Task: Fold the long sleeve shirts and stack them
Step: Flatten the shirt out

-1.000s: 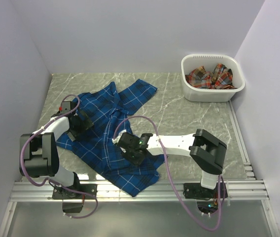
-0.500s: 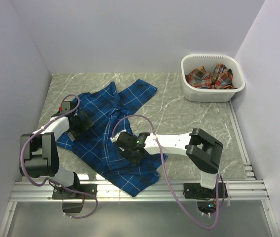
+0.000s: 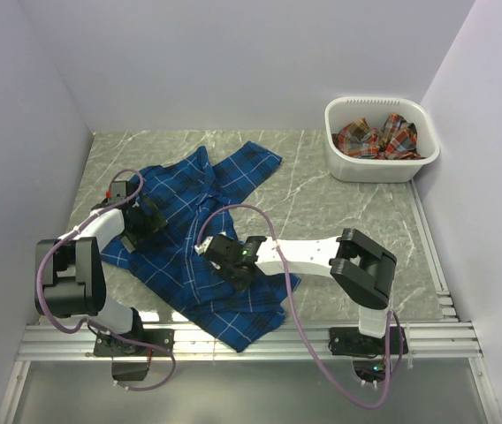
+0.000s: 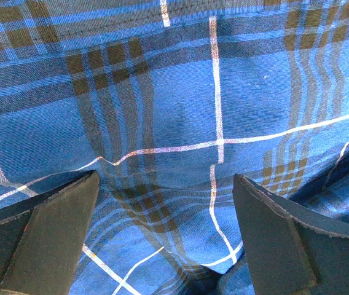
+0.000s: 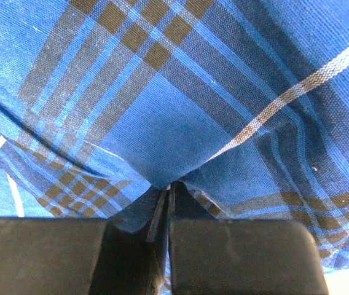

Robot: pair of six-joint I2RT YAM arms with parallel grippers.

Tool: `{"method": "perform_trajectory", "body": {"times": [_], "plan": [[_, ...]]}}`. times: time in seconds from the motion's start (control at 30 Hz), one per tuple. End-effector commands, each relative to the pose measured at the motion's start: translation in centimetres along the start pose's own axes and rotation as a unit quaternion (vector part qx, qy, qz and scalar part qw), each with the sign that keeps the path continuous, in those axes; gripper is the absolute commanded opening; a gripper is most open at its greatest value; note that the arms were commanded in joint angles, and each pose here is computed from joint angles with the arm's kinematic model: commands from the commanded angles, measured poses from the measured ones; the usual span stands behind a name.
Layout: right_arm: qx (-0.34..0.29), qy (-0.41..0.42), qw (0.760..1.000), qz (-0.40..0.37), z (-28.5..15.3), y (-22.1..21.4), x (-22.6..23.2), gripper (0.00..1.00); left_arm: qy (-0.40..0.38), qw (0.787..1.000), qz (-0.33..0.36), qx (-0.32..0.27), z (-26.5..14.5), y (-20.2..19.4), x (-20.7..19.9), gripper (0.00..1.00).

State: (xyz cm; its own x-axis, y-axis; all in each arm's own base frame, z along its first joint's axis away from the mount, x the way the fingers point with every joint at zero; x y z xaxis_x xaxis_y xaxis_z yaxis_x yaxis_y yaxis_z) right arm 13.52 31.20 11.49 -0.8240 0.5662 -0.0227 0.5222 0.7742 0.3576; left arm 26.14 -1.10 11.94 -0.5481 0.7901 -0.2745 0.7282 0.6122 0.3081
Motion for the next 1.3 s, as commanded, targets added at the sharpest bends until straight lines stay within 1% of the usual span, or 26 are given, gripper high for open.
{"method": "perform_trajectory", "body": {"times": [0.0, 0.07, 0.17, 0.27, 0.3, 0.5, 0.7, 0.77, 0.9, 0.93, 1.0, 1.13, 1.23, 1.27], "plan": [[-0.006, -0.011, 1.000, -0.006, -2.0, -0.3, -0.2, 0.00, 0.017, 1.000, 0.009, 0.002, 0.4, -0.2, 0.7, 0.98], [-0.016, -0.012, 1.000, -0.006, -3.6, -0.6, -0.4, 0.00, 0.019, 1.000, 0.009, 0.003, 0.5, -0.3, 0.7, 0.98], [-0.011, -0.010, 1.000, -0.005, -5.5, -1.5, -0.6, 0.00, 0.022, 1.000, 0.009, 0.004, 0.6, -0.2, 0.8, 0.98], [0.015, -0.004, 1.000, -0.006, -6.9, -2.8, -0.8, 0.00, 0.025, 1.000, 0.008, 0.004, 0.6, -0.2, 0.8, 0.98], [0.033, -0.002, 0.999, -0.008, -7.3, -3.5, -0.8, 0.00, 0.026, 1.000, 0.008, 0.005, 0.7, -0.2, 0.9, 0.98], [0.092, -0.001, 0.996, -0.008, -8.7, -5.9, -0.9, 0.03, 0.033, 0.999, 0.009, 0.006, 0.8, -0.2, 0.9, 0.98], [0.129, -0.001, 0.992, -0.012, -9.3, -6.8, -0.4, 0.06, 0.037, 0.999, 0.008, 0.006, 0.8, -0.2, 1.0, 0.98], [0.129, 0.000, 0.992, -0.013, -9.2, -6.8, -0.3, 0.09, 0.038, 0.999, 0.008, 0.006, 0.8, -0.3, 1.1, 0.98], [0.138, -0.003, 0.990, -0.017, -9.1, -6.9, -0.1, 0.24, 0.039, 0.999, 0.009, 0.006, 0.8, -0.2, 1.1, 0.98], [0.141, -0.002, 0.990, -0.017, -9.1, -6.9, 0.0, 0.26, 0.039, 0.999, 0.009, 0.006, 0.8, -0.2, 1.1, 0.98], [0.146, -0.004, 0.989, -0.014, -9.1, -6.8, 0.0, 0.28, 0.040, 0.999, 0.009, 0.008, 0.8, -0.3, 1.1, 0.98], [0.151, -0.010, 0.988, -0.012, -8.6, -6.9, 0.0, 0.27, 0.038, 0.999, 0.008, 0.007, 0.8, -0.2, 1.1, 0.98], [0.126, 0.008, 0.992, -0.008, -8.3, -6.3, 0.4, 0.29, 0.034, 0.999, 0.008, 0.005, 0.7, -0.2, 1.0, 0.98], [0.097, 0.016, 0.995, -0.007, -8.4, -5.7, 0.7, 0.30, 0.032, 0.999, 0.008, 0.007, 0.7, -0.3, 1.0, 0.98]]}}
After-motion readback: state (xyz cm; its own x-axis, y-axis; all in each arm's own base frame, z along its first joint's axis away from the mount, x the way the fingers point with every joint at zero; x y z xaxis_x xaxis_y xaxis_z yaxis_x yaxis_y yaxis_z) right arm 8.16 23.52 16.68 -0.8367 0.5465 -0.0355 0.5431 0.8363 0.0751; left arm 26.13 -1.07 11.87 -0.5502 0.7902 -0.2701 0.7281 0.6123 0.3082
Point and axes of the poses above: each gripper's point midway between its finger pads, its own z axis out along the fingers, its own x axis along the line the jaws close on, y = z × x, the point moved 10 cm from there along -z, back along the fingers, and after that the axes turned 1 degree about z, right-handed, at the moved point
